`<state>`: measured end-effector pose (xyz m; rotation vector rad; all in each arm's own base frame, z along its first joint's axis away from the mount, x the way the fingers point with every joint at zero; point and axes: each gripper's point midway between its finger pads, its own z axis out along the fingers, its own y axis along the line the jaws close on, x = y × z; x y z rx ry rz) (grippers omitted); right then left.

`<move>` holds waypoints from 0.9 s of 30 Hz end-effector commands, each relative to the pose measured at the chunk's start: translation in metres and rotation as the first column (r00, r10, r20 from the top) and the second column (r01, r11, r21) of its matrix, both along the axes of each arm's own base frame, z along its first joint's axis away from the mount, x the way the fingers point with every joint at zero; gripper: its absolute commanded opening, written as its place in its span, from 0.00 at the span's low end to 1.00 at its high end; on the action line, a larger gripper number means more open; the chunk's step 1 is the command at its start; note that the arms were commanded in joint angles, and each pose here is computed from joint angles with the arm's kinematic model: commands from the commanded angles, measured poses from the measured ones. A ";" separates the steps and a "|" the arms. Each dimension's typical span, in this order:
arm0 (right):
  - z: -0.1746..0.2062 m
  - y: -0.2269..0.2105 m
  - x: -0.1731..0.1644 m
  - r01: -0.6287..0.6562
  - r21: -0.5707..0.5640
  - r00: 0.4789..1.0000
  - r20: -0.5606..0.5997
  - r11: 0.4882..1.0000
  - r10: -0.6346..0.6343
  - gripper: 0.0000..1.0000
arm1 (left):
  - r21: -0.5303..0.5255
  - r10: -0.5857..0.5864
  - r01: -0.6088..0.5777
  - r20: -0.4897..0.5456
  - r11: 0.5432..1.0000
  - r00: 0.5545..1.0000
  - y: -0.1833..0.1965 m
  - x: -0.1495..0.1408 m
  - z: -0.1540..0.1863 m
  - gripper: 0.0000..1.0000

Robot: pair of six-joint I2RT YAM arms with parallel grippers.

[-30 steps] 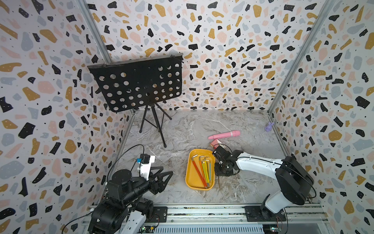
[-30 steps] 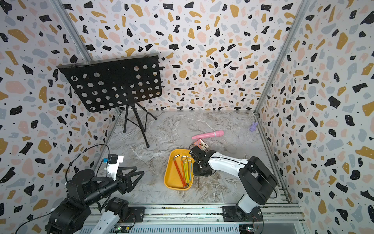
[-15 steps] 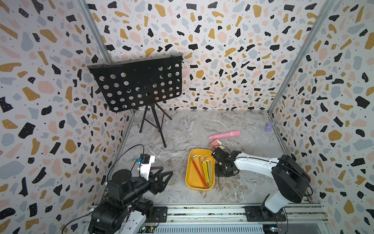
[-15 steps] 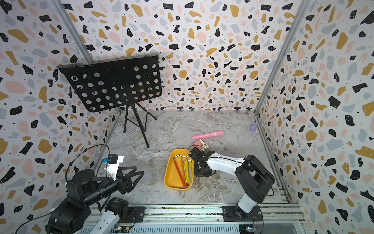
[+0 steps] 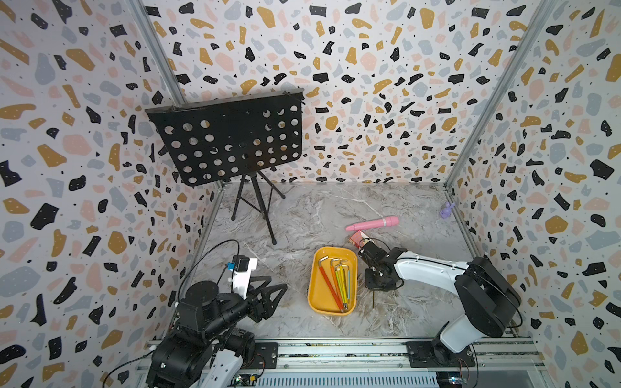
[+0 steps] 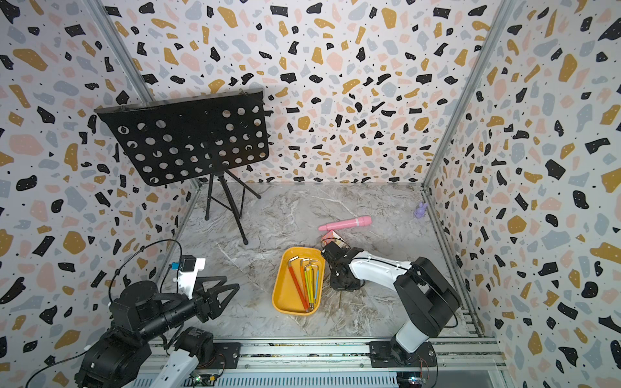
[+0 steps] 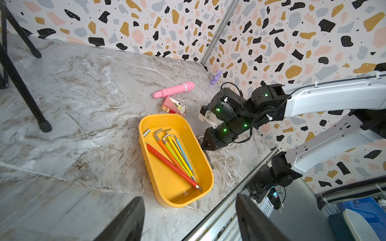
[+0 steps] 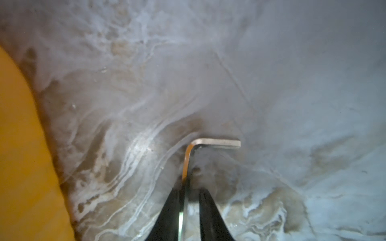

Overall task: Put the hex key on the desktop into the storage box
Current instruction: Pick up the Allen key from the center of the board.

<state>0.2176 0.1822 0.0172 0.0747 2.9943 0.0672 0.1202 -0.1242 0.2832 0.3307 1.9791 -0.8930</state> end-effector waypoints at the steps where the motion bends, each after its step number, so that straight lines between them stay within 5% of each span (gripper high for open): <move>1: -0.005 -0.020 -0.008 0.002 -0.073 0.999 -0.035 0.997 -0.005 0.24 | -0.009 -0.009 0.009 0.058 1.000 0.998 -0.002 0.003 0.010 0.73; 15: -0.017 -0.009 0.004 0.074 -0.052 0.993 -0.088 0.996 -0.079 0.24 | -0.009 -0.008 0.009 0.058 1.000 0.998 -0.002 0.003 0.010 0.73; 27: -0.029 0.000 0.004 0.136 -0.005 0.983 -0.125 0.991 -0.135 0.10 | -0.009 -0.010 0.010 0.058 1.000 0.998 -0.002 0.002 0.010 0.73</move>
